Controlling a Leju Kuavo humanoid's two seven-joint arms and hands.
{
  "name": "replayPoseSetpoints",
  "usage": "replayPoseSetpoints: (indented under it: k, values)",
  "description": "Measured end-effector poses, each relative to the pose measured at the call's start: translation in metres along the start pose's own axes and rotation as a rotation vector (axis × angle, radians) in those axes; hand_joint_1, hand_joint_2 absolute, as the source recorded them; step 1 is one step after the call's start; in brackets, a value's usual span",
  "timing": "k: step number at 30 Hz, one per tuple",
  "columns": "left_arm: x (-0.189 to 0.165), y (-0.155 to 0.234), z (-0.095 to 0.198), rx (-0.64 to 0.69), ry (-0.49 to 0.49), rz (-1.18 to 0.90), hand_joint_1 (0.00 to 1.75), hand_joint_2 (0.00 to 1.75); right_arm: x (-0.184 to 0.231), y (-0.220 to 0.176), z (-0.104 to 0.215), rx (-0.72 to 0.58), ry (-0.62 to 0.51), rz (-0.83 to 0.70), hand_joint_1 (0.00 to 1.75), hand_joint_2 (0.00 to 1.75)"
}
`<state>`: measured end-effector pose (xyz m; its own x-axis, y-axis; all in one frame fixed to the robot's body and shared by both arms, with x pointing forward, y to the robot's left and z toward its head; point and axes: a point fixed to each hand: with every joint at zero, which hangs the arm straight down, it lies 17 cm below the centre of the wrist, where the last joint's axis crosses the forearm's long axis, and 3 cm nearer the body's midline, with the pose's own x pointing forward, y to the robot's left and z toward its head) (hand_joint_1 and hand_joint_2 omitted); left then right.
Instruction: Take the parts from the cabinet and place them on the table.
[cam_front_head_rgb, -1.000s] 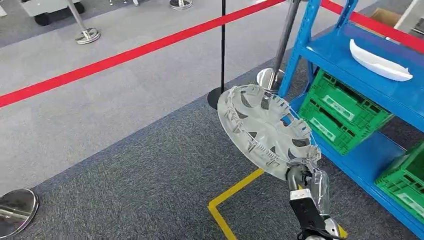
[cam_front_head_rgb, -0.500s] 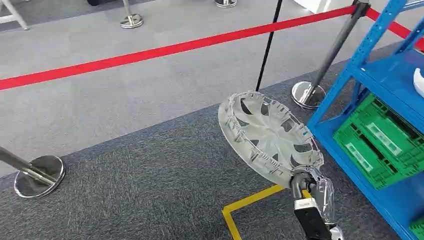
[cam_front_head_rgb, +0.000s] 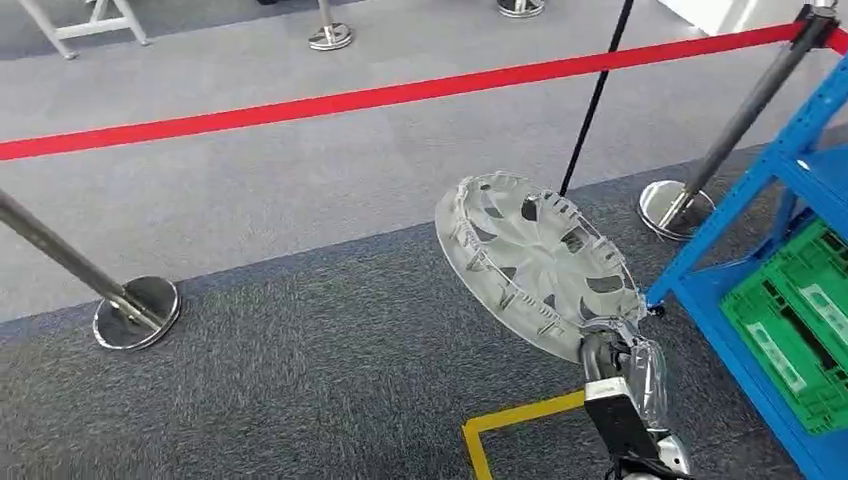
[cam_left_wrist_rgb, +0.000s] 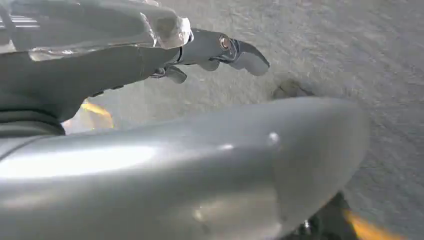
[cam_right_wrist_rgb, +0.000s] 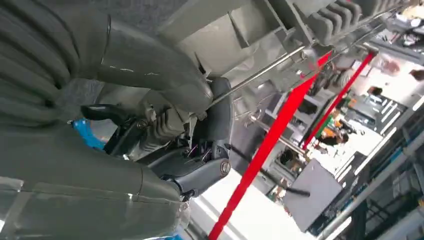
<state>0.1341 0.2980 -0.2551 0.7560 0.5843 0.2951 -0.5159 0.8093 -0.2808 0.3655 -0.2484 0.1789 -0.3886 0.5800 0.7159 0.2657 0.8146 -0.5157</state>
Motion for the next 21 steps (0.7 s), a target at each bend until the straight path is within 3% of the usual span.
replayPoseSetpoints:
  k: [2,3,4,5,6,7,8,9,10,11,12,14,18,21]
  values:
    - [0.087,-0.018,0.02,-0.141,-0.412,0.327,0.0,0.0,-0.001,-0.004,0.003,-0.007,0.007,-0.003,1.75,1.75]
    - [0.12,-0.001,0.034,-0.118,-0.585,0.528,0.0,0.0,-0.001,-0.004,0.004,-0.004,0.006,-0.008,1.75,1.75]
    - [0.131,0.021,0.04,-0.05,-0.675,0.657,0.0,0.0,0.001,-0.004,0.003,0.0,0.0,-0.014,1.75,1.75]
    - [0.125,0.046,0.04,0.059,-0.688,0.754,0.0,0.0,0.002,-0.003,0.001,0.003,-0.007,-0.019,1.75,1.75]
    - [0.105,0.065,0.031,0.173,-0.601,0.765,0.0,0.0,0.005,-0.002,-0.002,0.005,-0.017,-0.023,1.75,1.75]
    - [0.079,0.067,0.016,0.248,-0.445,0.703,0.0,0.0,0.006,-0.001,-0.005,0.008,-0.026,-0.026,1.75,1.75]
    - [0.043,0.057,0.003,0.275,-0.228,0.567,0.0,0.0,0.007,0.003,-0.01,0.016,-0.033,-0.029,1.75,1.75]
    - [0.02,0.048,-0.003,0.269,-0.085,0.406,0.0,0.0,0.008,0.006,-0.015,0.018,-0.041,-0.032,1.75,1.75]
    - [-0.004,0.036,-0.005,0.242,0.044,0.157,0.0,0.0,0.007,0.008,-0.018,0.018,-0.041,-0.032,1.75,1.75]
    - [-0.018,0.032,-0.005,0.236,0.11,-0.056,0.0,0.0,0.006,0.009,-0.019,0.015,-0.035,-0.028,1.75,1.75]
    - [-0.024,0.026,-0.006,0.22,0.108,-0.288,0.0,0.0,0.004,0.009,-0.017,0.012,-0.026,-0.022,1.75,1.75]
    - [-0.018,0.01,-0.007,0.167,0.02,-0.438,0.0,0.0,0.0,0.011,-0.011,0.022,-0.005,-0.015,1.75,1.75]
    - [0.018,0.043,-0.001,0.394,-0.169,-0.099,0.0,0.0,0.002,0.014,-0.012,0.034,-0.005,-0.016,1.75,1.75]
    - [0.009,0.073,0.009,0.555,-0.161,0.04,0.0,0.0,0.004,0.013,-0.016,0.029,-0.015,-0.016,1.75,1.75]
